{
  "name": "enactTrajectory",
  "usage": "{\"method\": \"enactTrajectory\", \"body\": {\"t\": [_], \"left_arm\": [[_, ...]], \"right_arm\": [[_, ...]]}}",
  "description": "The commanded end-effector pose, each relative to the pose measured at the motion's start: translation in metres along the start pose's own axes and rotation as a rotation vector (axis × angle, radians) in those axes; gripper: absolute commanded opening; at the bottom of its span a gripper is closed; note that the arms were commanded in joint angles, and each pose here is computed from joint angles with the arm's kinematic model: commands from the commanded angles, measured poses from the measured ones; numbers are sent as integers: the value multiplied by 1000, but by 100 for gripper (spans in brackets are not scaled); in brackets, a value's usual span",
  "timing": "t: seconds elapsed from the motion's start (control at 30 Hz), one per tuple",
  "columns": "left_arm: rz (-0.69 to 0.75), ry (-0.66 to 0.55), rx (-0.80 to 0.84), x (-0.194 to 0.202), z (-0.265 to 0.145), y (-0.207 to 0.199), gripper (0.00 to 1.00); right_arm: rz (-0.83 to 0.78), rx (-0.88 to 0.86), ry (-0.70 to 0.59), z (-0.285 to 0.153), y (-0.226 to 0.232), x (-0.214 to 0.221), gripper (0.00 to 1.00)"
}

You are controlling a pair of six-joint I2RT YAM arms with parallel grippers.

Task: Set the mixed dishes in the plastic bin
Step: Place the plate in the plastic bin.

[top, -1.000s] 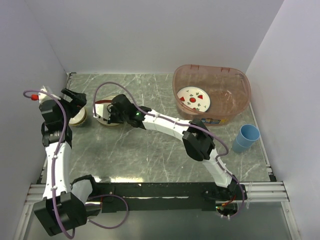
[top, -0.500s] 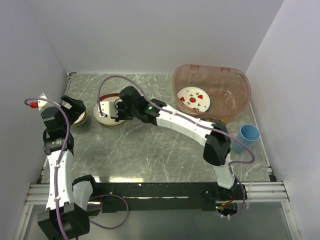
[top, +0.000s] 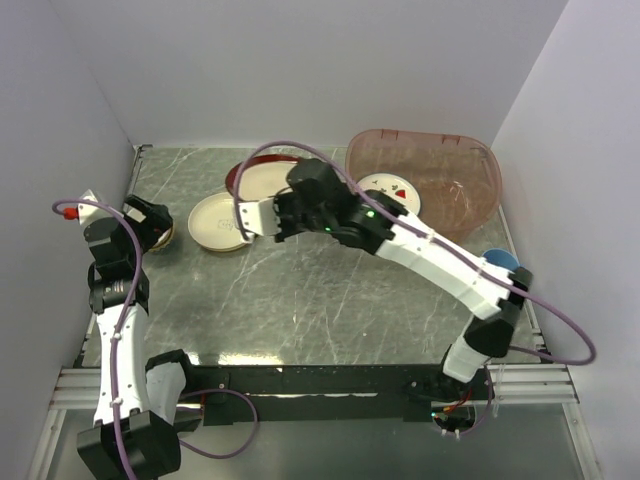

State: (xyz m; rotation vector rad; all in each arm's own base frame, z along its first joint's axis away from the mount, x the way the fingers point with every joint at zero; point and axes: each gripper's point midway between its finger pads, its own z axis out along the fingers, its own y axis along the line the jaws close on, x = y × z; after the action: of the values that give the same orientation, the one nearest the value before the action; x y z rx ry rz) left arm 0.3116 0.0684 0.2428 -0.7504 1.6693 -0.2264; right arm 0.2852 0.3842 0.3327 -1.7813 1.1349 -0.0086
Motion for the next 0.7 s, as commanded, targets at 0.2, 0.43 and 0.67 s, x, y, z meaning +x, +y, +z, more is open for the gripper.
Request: {"method": "enactTrajectory", "body": {"t": [0.2,0.43,0.67], "left_arm": [[21,17,67,2,0,-11,99],[22,44,92,7,2,-16,99],[21,54,114,10,1,-19,99]], "right_arm": [[-143,300,86,-121,-52,17,0],[-179,409,170,-166,-56,48,0],[-252,456,250,-190,-49,99,0]]}}
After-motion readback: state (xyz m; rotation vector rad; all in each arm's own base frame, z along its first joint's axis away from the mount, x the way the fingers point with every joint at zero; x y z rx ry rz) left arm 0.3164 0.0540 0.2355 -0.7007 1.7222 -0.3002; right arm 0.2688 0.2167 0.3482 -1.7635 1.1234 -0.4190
